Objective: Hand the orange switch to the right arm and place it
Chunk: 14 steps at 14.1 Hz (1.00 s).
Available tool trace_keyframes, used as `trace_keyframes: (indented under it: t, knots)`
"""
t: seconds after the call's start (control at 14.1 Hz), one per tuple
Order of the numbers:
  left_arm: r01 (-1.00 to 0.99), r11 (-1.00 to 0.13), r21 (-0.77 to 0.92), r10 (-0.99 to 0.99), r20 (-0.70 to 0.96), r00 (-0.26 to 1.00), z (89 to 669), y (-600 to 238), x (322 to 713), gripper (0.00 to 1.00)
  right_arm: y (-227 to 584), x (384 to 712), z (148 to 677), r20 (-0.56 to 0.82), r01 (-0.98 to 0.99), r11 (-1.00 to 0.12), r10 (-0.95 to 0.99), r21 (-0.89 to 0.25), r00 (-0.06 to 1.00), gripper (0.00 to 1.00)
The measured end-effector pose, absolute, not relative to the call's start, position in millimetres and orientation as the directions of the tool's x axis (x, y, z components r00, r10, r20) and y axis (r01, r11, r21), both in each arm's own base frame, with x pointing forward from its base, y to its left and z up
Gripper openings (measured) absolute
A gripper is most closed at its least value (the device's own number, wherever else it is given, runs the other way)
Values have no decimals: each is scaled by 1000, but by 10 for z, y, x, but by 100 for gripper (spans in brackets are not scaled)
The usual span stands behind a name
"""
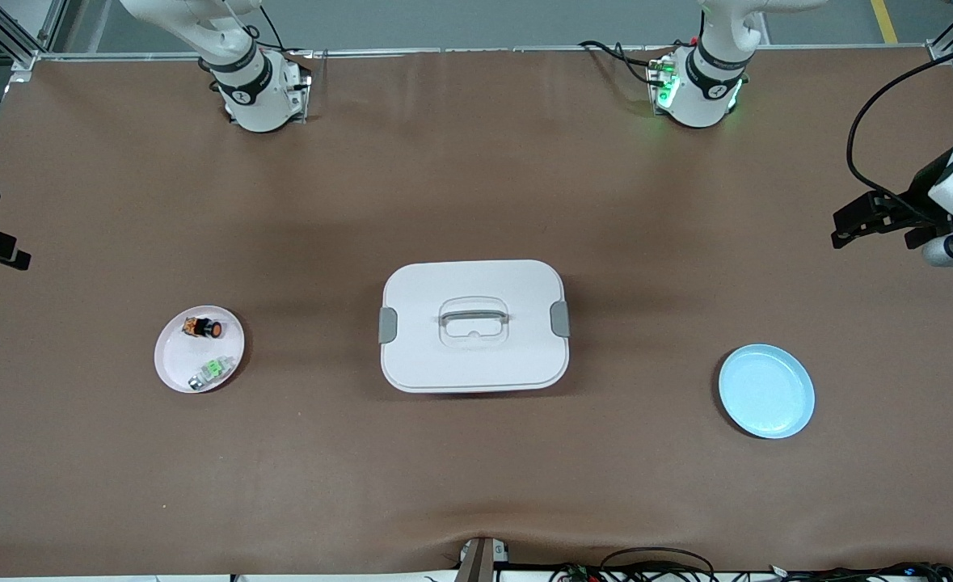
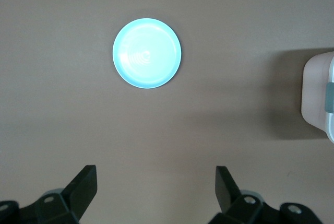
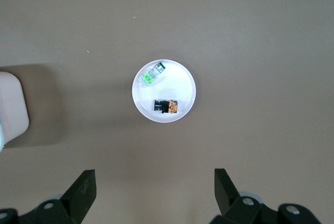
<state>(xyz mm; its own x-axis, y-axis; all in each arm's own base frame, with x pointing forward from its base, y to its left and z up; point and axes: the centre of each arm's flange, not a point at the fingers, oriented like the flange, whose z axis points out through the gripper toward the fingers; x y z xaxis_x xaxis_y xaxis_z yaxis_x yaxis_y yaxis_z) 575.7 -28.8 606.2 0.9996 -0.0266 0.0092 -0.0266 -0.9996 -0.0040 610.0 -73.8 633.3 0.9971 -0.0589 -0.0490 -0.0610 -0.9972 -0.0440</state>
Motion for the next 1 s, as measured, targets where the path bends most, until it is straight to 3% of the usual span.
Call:
trace_keyframes:
  t: [1.0]
  knots:
    - [-27,-1000,-4,-27,9,1000,6062,-287,5757,100,-434,5798,6413,-57,-123,-991,-120,-58,991,100]
